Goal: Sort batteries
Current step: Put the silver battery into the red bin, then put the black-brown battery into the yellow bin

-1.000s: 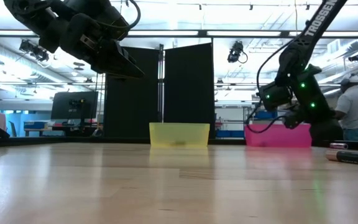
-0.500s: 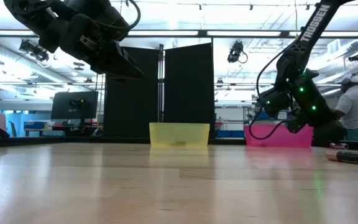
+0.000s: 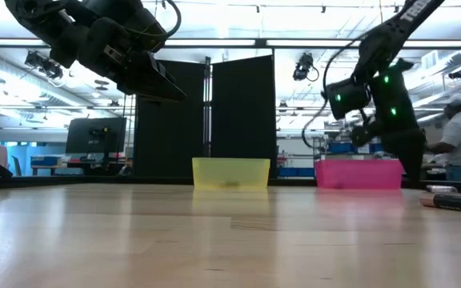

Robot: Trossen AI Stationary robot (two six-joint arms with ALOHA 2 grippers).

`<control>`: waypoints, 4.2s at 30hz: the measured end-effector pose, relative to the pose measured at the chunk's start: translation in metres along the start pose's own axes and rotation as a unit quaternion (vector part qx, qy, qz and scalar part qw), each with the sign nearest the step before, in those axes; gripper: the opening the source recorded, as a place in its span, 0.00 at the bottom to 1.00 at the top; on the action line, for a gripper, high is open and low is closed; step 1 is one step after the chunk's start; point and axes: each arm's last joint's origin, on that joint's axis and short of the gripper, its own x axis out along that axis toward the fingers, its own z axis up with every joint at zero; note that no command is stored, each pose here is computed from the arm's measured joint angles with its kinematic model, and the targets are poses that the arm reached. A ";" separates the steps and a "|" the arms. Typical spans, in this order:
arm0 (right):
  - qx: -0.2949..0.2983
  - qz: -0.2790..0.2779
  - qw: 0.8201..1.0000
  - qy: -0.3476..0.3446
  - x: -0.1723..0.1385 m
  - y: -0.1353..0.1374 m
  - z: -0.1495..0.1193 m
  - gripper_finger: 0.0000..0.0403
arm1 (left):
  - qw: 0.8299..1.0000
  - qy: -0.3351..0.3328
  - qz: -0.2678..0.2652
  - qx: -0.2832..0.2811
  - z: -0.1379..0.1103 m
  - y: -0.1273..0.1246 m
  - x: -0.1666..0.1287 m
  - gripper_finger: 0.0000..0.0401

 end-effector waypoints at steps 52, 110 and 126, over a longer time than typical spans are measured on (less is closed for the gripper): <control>0.038 0.055 0.982 -0.174 -0.028 0.033 0.015 0.13 | 1.000 -0.002 0.001 -0.002 0.000 0.000 0.000 0.01; 0.151 0.034 0.951 -0.267 -0.095 -0.072 0.059 0.04 | 1.000 0.001 0.010 -0.022 0.000 0.000 0.000 0.01; 0.179 0.160 0.914 -0.328 -0.063 0.122 -0.052 0.03 | 0.999 -0.010 0.051 -0.008 0.003 0.003 0.000 0.01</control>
